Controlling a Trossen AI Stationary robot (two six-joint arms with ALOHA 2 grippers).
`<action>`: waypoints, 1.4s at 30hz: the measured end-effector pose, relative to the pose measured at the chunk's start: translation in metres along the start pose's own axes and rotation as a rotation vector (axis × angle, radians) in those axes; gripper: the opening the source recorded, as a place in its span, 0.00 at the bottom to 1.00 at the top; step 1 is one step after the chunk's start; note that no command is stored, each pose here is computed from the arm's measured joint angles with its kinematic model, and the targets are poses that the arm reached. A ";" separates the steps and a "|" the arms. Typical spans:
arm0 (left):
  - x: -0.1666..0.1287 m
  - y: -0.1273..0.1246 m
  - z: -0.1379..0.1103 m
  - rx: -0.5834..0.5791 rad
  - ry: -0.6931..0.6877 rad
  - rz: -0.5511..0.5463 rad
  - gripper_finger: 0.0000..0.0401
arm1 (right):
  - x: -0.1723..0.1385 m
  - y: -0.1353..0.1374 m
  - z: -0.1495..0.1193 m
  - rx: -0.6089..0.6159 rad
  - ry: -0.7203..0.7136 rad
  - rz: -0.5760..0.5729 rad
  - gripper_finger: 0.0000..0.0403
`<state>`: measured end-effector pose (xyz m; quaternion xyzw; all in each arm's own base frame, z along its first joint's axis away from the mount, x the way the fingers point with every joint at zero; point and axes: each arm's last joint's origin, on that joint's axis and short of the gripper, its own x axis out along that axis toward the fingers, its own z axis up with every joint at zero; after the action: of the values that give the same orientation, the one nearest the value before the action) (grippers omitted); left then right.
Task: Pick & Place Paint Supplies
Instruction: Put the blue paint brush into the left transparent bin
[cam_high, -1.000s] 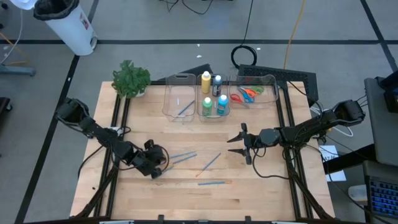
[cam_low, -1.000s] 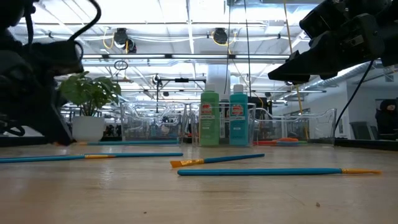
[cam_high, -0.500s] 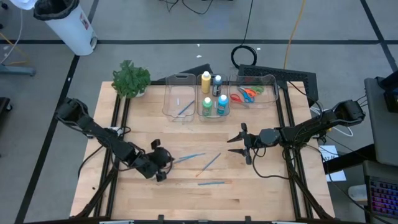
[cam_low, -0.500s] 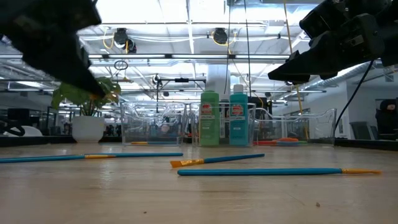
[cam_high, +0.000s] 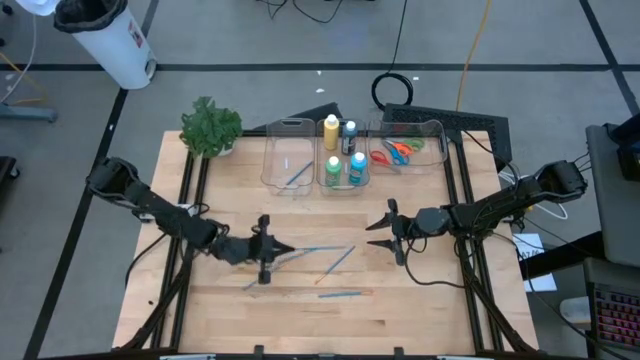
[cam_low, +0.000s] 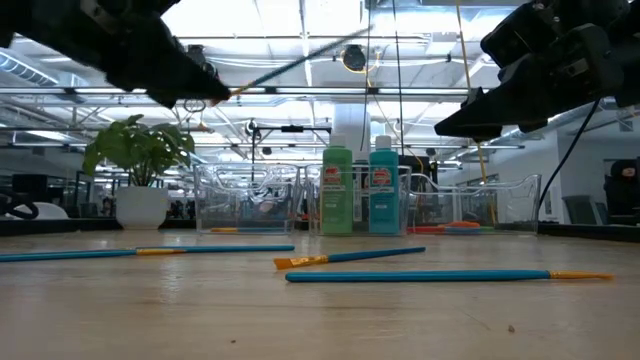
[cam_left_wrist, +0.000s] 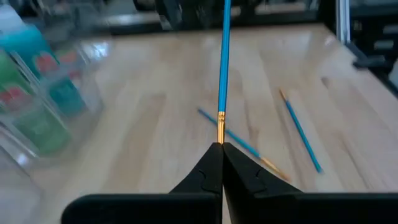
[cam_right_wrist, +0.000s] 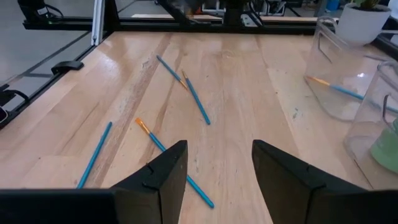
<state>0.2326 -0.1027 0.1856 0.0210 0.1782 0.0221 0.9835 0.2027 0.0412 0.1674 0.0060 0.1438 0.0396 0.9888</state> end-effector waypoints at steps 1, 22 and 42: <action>0.000 0.005 0.002 0.008 -0.031 0.002 0.00 | 0.000 0.000 0.000 0.008 0.002 0.000 0.42; -0.024 0.067 0.002 -0.141 -0.560 -0.215 0.00 | -0.006 -0.002 -0.010 0.029 -0.044 -0.001 0.42; -0.038 0.028 0.003 -0.037 -0.579 -0.608 0.00 | -0.006 -0.002 -0.011 0.014 -0.042 -0.001 0.42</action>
<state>0.1974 -0.0769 0.2031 -0.0450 -0.1078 -0.2728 0.9550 0.1942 0.0388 0.1586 0.0136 0.1233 0.0381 0.9915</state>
